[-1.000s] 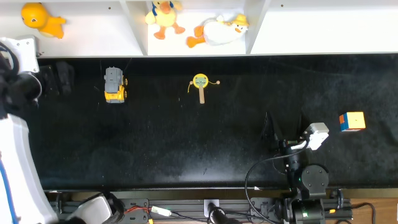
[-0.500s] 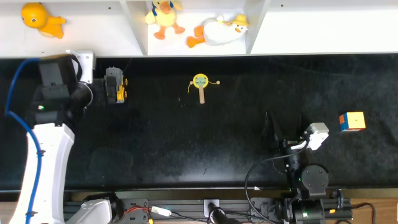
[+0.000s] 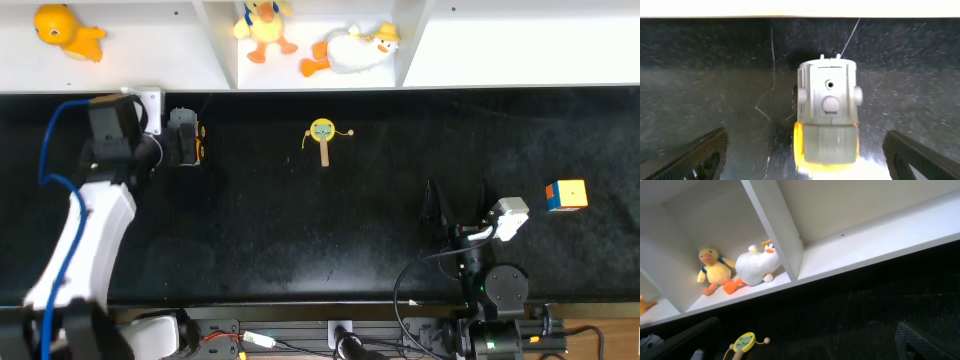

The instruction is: Store Toys

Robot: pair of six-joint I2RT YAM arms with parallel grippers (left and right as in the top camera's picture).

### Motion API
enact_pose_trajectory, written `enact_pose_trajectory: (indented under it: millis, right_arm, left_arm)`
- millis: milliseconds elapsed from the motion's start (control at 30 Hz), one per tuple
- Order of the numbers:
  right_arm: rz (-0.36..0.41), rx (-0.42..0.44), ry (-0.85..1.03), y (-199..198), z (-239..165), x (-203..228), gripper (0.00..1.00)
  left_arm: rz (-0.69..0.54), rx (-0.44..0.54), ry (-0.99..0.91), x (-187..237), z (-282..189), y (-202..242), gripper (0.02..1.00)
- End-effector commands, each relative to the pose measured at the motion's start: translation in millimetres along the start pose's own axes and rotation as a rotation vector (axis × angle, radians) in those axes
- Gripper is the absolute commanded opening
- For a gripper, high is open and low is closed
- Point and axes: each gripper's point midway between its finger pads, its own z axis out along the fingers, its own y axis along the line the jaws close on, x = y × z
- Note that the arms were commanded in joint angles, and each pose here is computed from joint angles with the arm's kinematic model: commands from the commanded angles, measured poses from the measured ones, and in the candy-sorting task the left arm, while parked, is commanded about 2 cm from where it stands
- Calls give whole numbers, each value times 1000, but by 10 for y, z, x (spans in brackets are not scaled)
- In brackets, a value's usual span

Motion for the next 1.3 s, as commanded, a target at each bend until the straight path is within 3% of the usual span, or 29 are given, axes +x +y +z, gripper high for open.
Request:
enact_pose_trajectory:
  millis: [33, 300, 467, 633, 900, 1033, 1300]
  right_arm:
    - [7, -9, 7, 4, 4, 47, 996]
    - [7, -9, 7, 4, 4, 47, 996]
    - [7, -9, 7, 3, 4, 47, 996]
    - [7, -9, 7, 4, 4, 47, 996]
    - [7, -9, 7, 4, 4, 47, 996]
    - [7, -9, 7, 3, 4, 47, 996]
    - [7, -9, 7, 3, 4, 47, 993]
  left_arm:
    - [-17, 64, 43, 129, 262, -105, 998]
    - [8, 72, 47, 150, 383, -117, 993]
    - [18, 78, 58, 177, 407, -156, 904]
    - [35, 94, 86, 252, 477, -252, 895]
    - [42, 67, 97, 278, 522, -235, 796]
    - [43, 54, 96, 274, 524, -212, 669]
    - [43, 53, 72, 191, 517, -211, 516]
